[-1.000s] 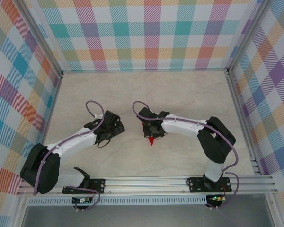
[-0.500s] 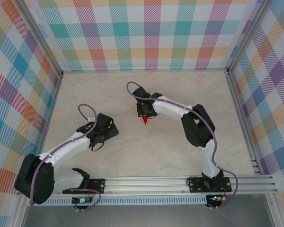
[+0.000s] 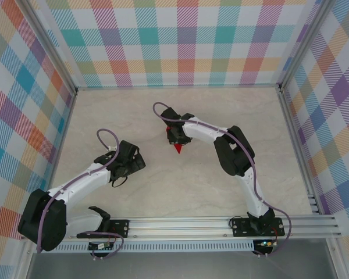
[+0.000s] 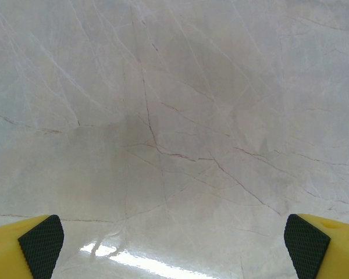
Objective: Fold a paper plane with a square sheet of paper (pick it up from the middle)
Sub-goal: Move the paper plane to the center of the table.
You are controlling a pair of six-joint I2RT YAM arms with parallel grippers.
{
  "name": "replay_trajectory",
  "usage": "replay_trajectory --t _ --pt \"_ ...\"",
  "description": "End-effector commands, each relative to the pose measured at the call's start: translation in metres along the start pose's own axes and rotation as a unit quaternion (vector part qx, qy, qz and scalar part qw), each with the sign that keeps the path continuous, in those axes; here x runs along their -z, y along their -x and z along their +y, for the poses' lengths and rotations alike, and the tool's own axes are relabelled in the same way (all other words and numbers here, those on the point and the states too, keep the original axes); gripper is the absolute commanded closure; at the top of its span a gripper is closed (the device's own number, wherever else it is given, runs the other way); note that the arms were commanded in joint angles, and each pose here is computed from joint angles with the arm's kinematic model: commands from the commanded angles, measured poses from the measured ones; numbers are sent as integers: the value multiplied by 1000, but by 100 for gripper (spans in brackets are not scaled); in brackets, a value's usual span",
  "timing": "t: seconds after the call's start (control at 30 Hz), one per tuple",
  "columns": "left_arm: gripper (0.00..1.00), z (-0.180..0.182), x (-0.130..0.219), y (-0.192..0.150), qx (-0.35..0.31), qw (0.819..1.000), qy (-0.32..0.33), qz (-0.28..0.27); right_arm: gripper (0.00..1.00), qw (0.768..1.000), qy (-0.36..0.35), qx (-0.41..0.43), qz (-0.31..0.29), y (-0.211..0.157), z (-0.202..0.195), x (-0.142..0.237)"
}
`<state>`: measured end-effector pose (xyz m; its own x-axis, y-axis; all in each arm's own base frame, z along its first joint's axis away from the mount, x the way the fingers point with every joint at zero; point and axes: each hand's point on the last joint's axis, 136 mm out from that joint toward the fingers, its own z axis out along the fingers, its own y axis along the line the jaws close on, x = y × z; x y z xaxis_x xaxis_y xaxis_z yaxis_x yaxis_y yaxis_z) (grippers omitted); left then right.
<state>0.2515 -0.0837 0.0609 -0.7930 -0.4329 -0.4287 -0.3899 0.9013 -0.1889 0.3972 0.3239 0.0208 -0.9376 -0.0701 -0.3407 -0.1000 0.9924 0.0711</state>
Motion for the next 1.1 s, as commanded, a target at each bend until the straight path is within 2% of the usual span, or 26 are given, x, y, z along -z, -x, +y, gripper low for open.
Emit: replay_trajectory --t 0.0,0.13,0.27,0.5,0.67,0.8,0.9,1.0,1.07 --pt "0 6 0 -1 2 1000 2 2 79 999 -11 -1 36 -16 -5 -17" --pt "0 6 1 -1 3 1000 1 2 79 999 -14 -7 44 -23 -8 -21" --pt "0 3 3 1 3 1000 -3 -1 76 1000 -2 -8 29 -13 -3 -6" --pt "0 -5 14 15 1 1000 -10 -17 62 998 45 -17 -41 29 11 70" --pt "0 -13 27 38 2 999 -15 -47 48 994 56 -28 -94 46 3 127" --pt "0 -16 40 67 -1 997 -15 -82 29 988 26 -41 -147 51 -27 165" --pt "0 -12 48 91 -13 993 -8 -114 17 980 -16 -66 -187 52 -70 190" --pt "0 -3 53 113 -20 989 3 -150 0 969 -56 -99 -219 43 -126 205" --pt "0 8 55 125 -21 984 21 -174 0 961 -83 -120 -234 35 -162 212"
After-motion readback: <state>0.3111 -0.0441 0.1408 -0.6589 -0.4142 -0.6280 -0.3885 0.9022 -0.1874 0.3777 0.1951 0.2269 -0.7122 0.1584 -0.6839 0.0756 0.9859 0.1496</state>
